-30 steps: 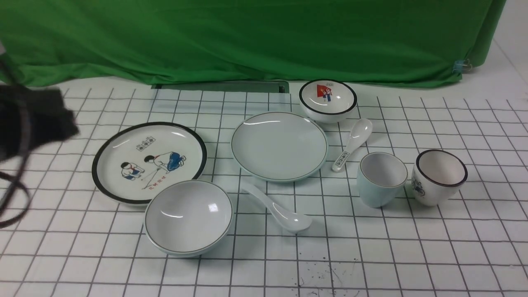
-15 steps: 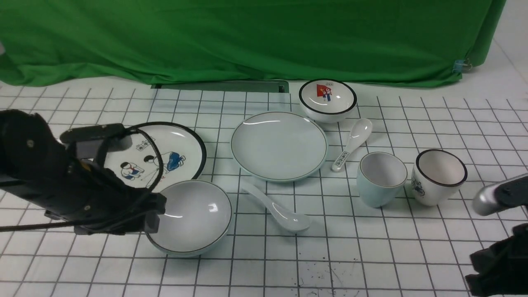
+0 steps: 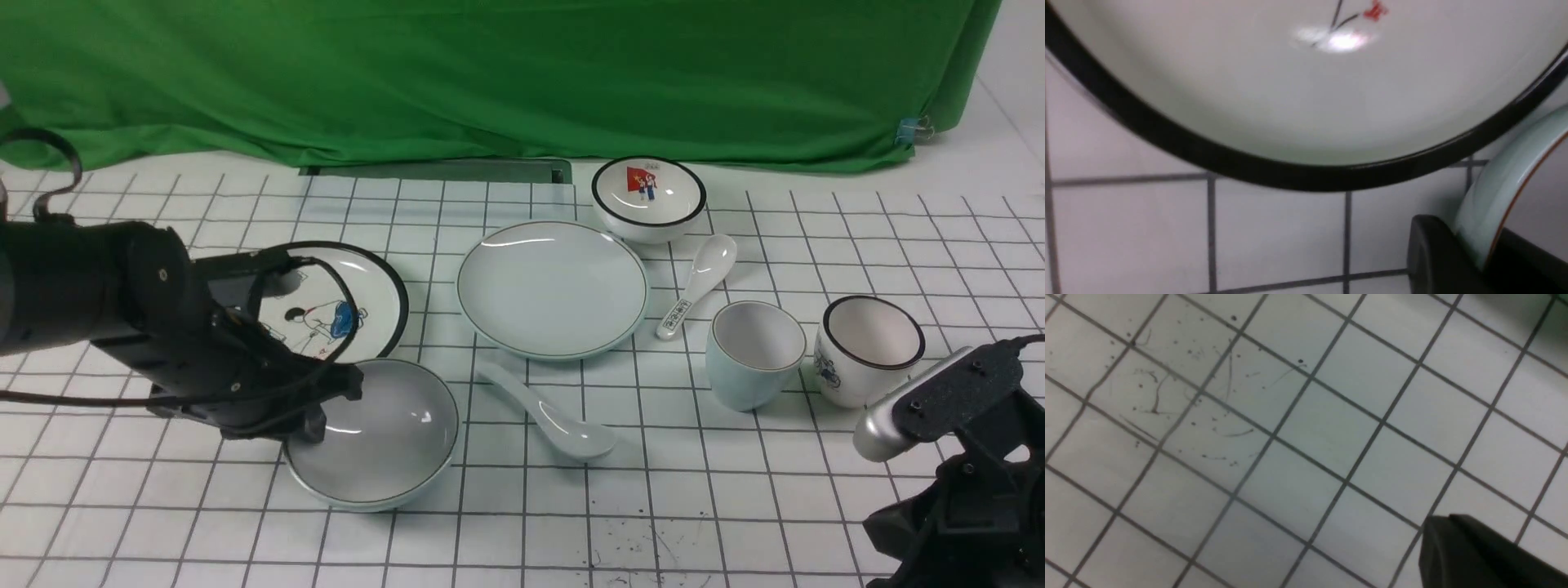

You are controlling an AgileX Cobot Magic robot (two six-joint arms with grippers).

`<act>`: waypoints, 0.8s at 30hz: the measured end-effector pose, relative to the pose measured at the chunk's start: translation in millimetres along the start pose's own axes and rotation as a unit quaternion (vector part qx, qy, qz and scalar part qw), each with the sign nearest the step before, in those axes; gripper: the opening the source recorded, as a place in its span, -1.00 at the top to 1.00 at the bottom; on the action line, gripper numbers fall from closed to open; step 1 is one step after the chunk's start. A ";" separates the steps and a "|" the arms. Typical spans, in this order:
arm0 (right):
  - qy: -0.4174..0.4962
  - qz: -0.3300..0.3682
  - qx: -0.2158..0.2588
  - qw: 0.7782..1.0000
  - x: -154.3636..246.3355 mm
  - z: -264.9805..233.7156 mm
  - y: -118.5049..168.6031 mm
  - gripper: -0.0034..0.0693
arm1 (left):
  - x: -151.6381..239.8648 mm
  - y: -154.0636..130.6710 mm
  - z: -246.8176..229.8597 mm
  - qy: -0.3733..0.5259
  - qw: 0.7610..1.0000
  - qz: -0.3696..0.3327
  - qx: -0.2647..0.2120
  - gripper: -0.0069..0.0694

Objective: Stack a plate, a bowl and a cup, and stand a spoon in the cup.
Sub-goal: Use the left arm to grab a blue rice bowl, then use the left arm to put the blue rice bowl into the blue large plate in the middle

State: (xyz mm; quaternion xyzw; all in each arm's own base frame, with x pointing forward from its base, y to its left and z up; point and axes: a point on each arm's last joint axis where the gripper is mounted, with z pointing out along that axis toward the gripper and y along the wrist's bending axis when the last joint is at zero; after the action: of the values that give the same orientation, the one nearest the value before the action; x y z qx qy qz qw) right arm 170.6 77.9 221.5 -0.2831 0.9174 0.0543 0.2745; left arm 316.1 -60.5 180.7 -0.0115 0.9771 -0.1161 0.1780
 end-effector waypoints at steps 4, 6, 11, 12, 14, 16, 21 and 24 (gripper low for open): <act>-0.005 0.000 0.001 1.000 -0.9 0.0 -0.2 0.85 | -20.7 -17.5 -13.1 -0.018 0.999 0.045 0.024 0.85; -0.010 0.000 0.003 1.000 -1.8 0.0 -0.5 0.85 | -36.0 -31.1 -22.4 -0.040 0.996 0.065 0.039 0.85; -0.043 0.000 0.012 0.999 -7.9 -0.4 -2.1 0.85 | -99.4 -83.5 -39.8 -0.125 0.979 0.148 0.070 0.86; -0.045 0.000 0.012 0.999 -8.2 -0.5 -2.2 0.85 | -107.9 -89.5 -32.8 -0.127 0.977 0.157 0.071 0.86; -0.045 0.000 0.012 0.999 -8.2 -0.5 -2.2 0.84 | -127.0 -102.1 -17.8 -0.134 0.973 0.173 0.073 0.86; -0.042 0.000 0.011 0.999 -7.8 -0.3 -2.1 0.83 | -143.1 -110.0 -2.0 -0.140 0.971 0.177 0.077 0.86; -0.037 0.001 0.010 0.999 -6.9 -0.2 -1.8 0.81 | -158.6 -109.6 44.2 -0.099 0.977 0.177 0.065 0.84; -0.036 0.001 0.010 0.999 -6.8 0.1 -1.8 0.77 | -158.4 -105.5 65.3 -0.065 0.980 0.179 0.052 0.81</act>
State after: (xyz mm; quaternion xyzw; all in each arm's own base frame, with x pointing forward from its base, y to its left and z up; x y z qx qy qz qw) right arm 176.3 79.7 225.1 -0.2770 0.9079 0.0561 0.3097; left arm 485.3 -167.7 200.3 0.1658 0.9424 -0.1316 0.2590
